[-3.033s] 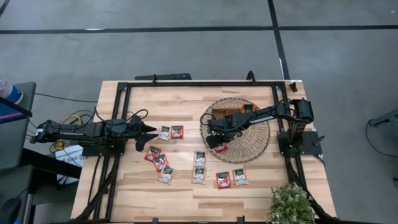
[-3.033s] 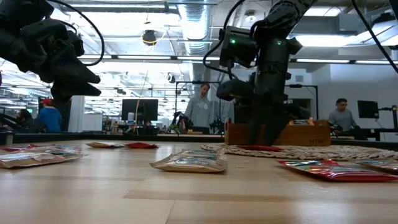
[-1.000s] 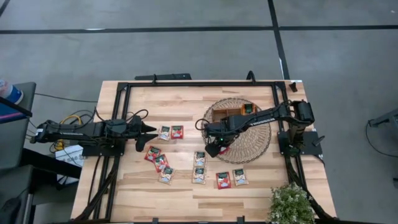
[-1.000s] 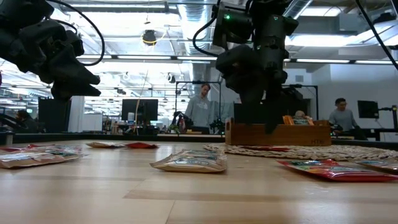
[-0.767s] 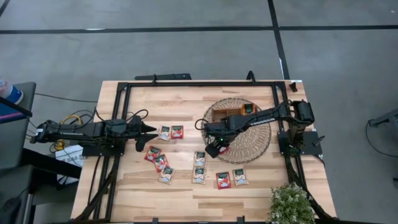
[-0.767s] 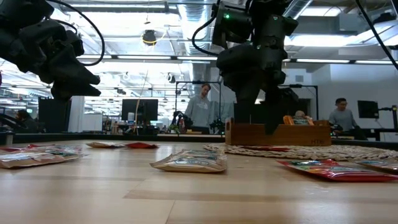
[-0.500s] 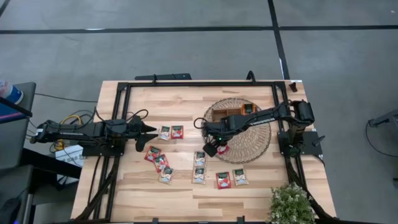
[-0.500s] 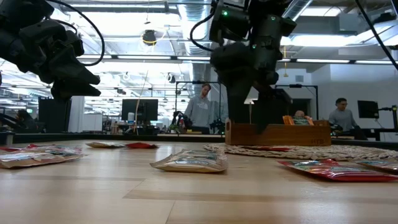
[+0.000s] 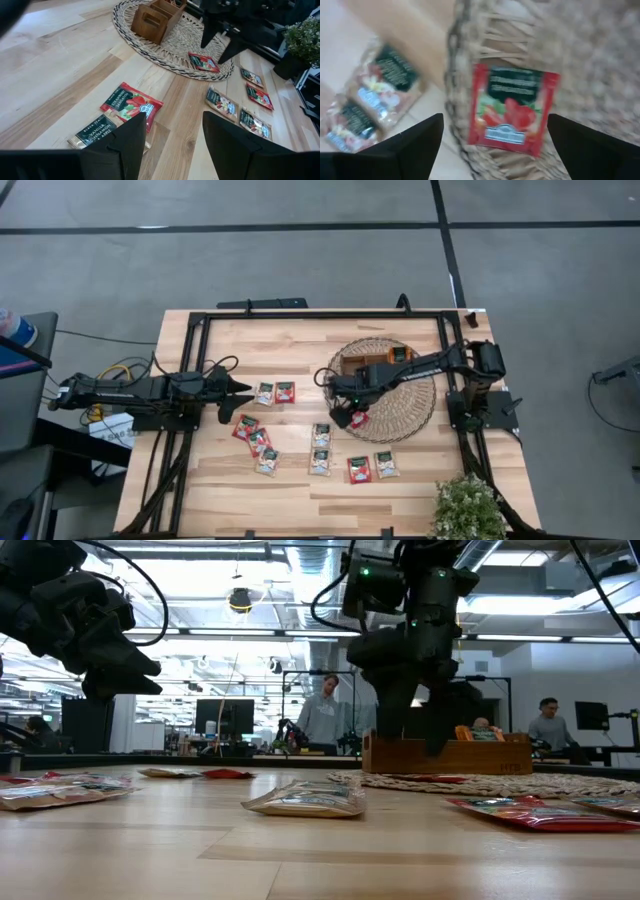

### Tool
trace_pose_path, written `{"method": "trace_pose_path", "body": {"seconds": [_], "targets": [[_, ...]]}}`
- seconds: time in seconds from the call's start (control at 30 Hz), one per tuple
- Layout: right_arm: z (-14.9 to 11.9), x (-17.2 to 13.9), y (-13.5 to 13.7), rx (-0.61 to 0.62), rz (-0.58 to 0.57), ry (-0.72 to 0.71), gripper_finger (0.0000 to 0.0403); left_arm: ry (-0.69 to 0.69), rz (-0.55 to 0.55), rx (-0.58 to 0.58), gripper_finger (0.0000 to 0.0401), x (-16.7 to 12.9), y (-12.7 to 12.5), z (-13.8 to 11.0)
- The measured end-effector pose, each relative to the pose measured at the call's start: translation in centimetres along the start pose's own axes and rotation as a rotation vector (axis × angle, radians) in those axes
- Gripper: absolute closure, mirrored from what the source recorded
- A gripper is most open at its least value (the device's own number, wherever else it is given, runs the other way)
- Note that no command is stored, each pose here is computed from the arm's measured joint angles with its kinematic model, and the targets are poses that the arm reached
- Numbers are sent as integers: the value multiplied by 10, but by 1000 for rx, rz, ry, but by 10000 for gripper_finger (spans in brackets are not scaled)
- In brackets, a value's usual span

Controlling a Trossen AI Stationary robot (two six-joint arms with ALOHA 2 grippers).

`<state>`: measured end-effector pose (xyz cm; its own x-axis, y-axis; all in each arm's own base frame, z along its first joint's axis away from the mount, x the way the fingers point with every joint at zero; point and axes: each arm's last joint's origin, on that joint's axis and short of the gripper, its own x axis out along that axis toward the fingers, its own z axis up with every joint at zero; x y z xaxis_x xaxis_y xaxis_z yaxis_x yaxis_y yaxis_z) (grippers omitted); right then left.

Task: Pick & Place Tea
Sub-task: Put the red tea pack into the middle compartment of the brown organizer

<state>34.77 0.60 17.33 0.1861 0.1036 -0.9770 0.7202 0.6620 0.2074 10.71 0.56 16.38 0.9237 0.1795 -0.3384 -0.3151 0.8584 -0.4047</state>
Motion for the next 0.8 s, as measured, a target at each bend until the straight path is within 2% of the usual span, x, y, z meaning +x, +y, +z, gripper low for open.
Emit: {"method": "trace_pose_path", "body": {"seconds": [0.33, 0.47, 0.8], "targets": [[0, 15, -10, 43, -25, 36, 39, 0, 0, 0, 213, 0, 0, 0], [-1, 18, -5, -6, 1, 31, 39, -3, 4, 0, 213, 0, 0, 0], [-8, 31, -4, -63, -77, 73, 39, -13, 21, -1, 213, 0, 1, 0]]}}
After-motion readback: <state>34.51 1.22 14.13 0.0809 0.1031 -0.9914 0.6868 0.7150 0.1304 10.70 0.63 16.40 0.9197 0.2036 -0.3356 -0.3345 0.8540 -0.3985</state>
